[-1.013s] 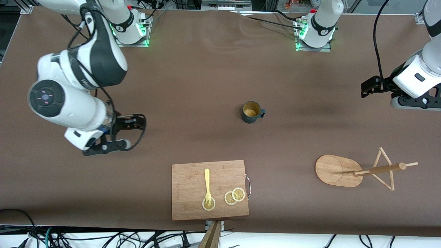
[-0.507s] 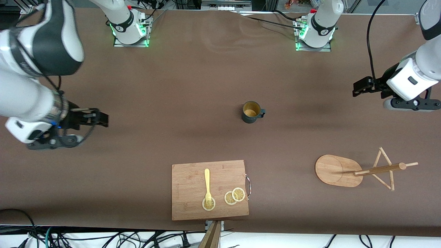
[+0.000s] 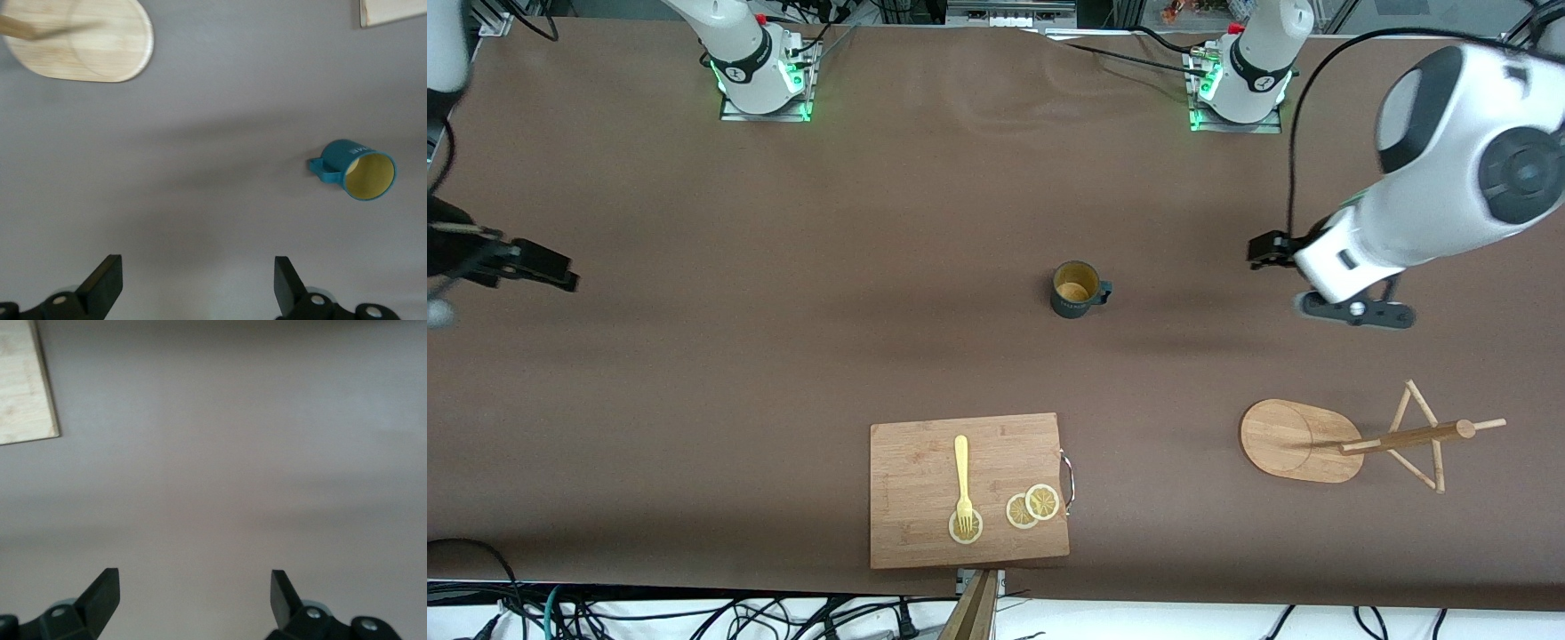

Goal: Pass cup and hang on rack
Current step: 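Move the left gripper toward the mug while the right gripper retracts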

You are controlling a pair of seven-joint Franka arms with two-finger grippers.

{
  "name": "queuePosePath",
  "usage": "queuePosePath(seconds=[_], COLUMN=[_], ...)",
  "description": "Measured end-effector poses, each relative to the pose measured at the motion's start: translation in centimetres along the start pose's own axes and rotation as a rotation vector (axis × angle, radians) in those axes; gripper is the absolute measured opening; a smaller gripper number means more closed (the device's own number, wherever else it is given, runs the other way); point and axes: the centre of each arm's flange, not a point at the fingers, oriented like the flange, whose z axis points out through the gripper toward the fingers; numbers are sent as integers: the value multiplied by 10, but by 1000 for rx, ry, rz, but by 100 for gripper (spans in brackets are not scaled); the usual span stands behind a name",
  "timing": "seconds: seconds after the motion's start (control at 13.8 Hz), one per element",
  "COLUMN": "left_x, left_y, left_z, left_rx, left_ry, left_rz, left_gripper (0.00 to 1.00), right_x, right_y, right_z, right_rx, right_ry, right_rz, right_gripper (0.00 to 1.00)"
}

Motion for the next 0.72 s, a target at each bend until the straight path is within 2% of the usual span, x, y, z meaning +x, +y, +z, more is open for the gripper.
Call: queuePosePath(seconds=[0.22, 0.36, 0.72], left_x=[20, 30, 40], left_y=[33, 64, 138], left_z=[32, 54, 113], left_rx=[2, 3, 15], left_ry=[5, 16, 11], left_rz=[-40, -96, -59], left_gripper=[100, 100, 100], right_x=[-16, -27, -41], right_y=[31, 46, 57], right_z=[-18, -15, -12], right_rx=[2, 6, -3], right_ry=[20, 4, -16], right_rz=[46, 66, -91], right_gripper=[100, 100, 100])
